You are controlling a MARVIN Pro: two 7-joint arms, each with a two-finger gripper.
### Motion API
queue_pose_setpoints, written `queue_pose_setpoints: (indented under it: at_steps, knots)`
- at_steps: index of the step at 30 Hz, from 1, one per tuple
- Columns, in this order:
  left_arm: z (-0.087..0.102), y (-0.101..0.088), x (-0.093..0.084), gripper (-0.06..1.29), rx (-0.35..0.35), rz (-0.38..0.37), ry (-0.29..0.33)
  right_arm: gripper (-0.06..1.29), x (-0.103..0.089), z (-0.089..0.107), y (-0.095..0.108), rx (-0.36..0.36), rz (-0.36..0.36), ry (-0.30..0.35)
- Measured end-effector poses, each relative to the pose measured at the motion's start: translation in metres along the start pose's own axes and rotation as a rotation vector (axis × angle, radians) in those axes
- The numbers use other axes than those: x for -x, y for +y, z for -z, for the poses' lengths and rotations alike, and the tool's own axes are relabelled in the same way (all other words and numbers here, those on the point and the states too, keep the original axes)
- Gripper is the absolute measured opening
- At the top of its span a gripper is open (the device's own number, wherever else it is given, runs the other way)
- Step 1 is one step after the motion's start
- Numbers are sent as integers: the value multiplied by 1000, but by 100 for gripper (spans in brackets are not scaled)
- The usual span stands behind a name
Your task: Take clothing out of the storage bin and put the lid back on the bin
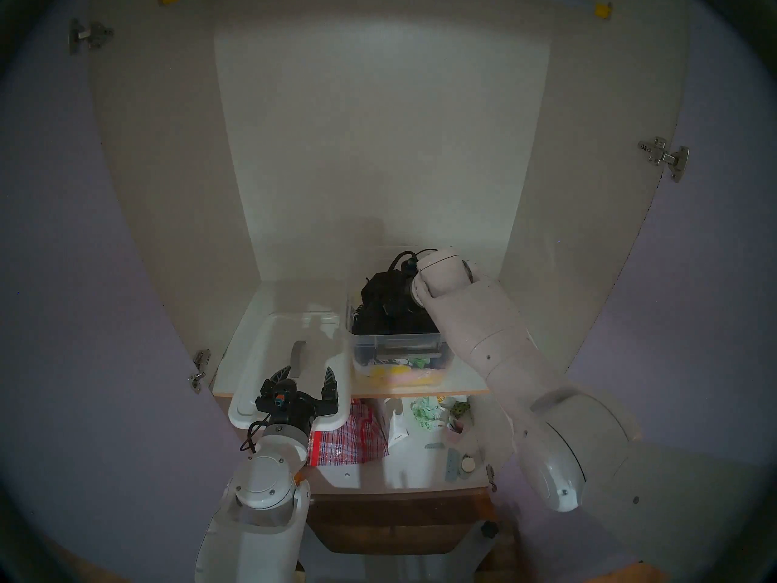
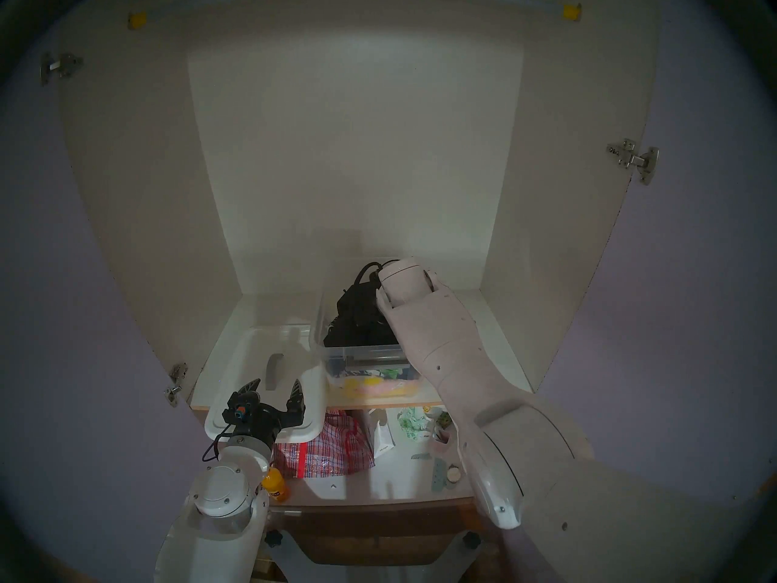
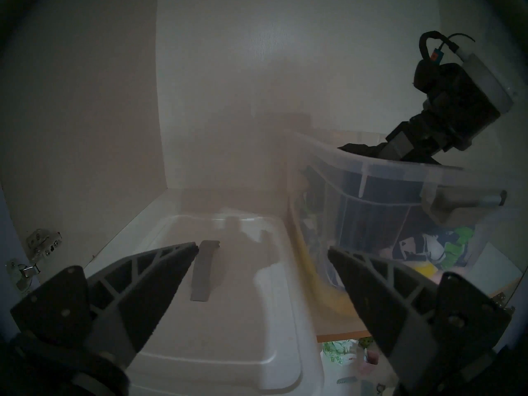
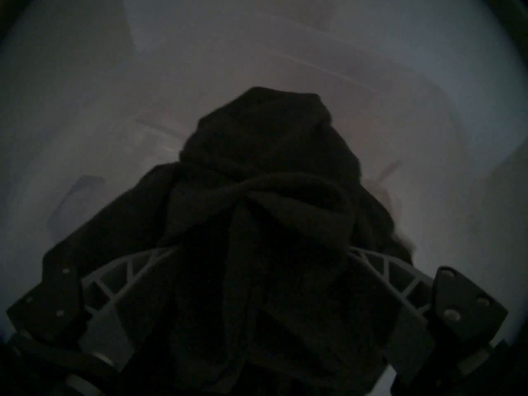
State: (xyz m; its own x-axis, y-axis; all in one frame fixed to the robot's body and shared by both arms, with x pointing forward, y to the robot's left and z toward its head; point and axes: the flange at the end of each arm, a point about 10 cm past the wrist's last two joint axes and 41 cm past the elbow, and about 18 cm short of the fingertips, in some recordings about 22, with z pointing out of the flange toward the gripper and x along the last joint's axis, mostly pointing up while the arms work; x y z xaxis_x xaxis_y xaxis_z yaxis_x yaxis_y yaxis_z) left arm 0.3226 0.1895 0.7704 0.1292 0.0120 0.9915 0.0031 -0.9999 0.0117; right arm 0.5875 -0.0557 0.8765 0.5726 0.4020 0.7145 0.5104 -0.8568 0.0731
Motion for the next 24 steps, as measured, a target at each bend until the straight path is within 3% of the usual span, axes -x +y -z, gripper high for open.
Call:
queue_pose_setpoints:
  at_steps: [2, 7, 10, 17, 21, 24]
  knots:
    - [0, 0, 0, 124, 0, 0, 0, 0, 2, -3, -3, -23, 16, 23]
    - [0, 0, 0, 124, 0, 0, 0, -2, -1, 3, -1, 23, 42, 60]
    - [0, 0, 1, 124, -1, 0, -2, -2, -15, 17, 11, 44, 19, 117]
    - [0, 0, 2, 124, -3, -1, -4, -2, -95, 88, 50, 87, -56, 351]
    - [0, 0, 2, 124, -3, -1, -4, -2, -117, 128, 65, 122, -99, 463]
    - [0, 0, 1, 124, -2, 0, -3, -2, -118, 157, 79, 188, -154, 511]
